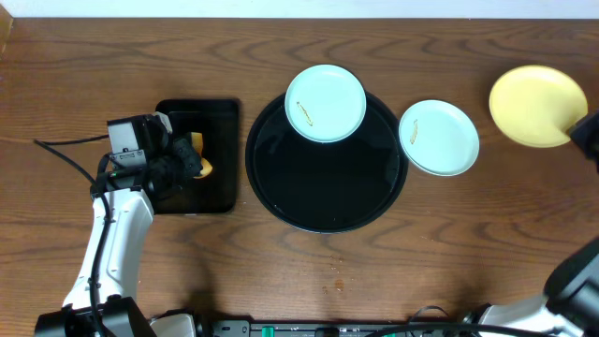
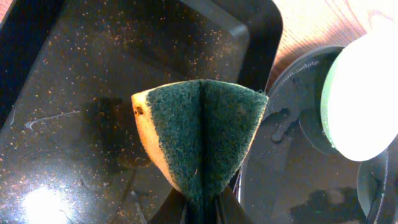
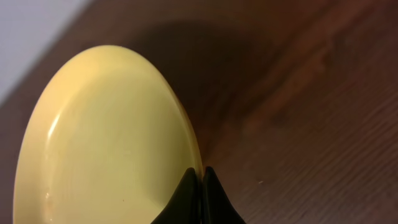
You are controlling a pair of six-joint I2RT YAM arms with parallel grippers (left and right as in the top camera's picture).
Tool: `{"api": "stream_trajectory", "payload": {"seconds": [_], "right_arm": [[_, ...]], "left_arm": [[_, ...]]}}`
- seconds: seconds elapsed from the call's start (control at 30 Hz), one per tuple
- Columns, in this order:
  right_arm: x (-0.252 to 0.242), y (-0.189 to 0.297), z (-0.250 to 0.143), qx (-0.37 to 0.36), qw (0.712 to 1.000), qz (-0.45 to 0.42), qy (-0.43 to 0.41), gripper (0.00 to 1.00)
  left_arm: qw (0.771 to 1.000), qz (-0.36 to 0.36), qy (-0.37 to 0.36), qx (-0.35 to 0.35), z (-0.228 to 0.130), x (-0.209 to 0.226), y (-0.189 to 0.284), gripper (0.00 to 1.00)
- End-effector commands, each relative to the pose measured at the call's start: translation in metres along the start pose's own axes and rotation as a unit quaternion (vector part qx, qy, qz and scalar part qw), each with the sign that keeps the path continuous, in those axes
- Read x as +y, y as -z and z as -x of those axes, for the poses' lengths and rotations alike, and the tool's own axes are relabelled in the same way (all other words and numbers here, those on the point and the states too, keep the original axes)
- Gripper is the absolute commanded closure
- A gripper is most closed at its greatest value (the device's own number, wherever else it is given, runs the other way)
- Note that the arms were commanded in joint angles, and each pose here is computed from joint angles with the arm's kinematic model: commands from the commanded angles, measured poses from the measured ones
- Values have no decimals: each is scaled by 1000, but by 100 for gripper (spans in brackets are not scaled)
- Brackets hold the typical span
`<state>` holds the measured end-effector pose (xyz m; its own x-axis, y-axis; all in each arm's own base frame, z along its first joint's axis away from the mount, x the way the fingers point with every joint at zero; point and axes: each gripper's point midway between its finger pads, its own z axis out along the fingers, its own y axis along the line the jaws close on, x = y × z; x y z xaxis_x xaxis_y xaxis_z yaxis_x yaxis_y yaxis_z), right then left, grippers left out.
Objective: Clean dirty plates on tray and stack at the side
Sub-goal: 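Set yellow plate down on table right side and release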
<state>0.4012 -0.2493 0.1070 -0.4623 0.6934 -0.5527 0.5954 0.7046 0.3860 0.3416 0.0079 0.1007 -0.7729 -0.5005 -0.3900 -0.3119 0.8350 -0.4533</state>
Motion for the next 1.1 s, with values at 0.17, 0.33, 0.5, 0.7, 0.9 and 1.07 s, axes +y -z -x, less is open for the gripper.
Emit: {"api": "stream_trajectory", "payload": {"seconds": [0.17, 0.33, 0.5, 0.7, 0.9, 1.07], "right_arm": [[-36, -68, -28, 36, 999, -15, -7, 98], [-32, -73, -32, 43, 999, 4, 9, 38], [16, -44, -22, 69, 992, 101, 29, 29], [75, 2, -43, 172, 973, 119, 94, 36], [99, 10, -127, 295, 947, 17, 124, 59], [96, -8, -179, 310, 941, -38, 130, 63]], "left_arm": [[999, 0, -34, 1, 0, 1, -1, 92], [999, 1, -34, 1, 0, 2, -1, 92], [999, 1, -34, 1, 0, 2, -1, 92], [999, 1, -34, 1, 0, 2, -1, 92], [999, 1, -34, 1, 0, 2, -1, 92], [999, 1, -33, 2, 0, 2, -1, 92]]}}
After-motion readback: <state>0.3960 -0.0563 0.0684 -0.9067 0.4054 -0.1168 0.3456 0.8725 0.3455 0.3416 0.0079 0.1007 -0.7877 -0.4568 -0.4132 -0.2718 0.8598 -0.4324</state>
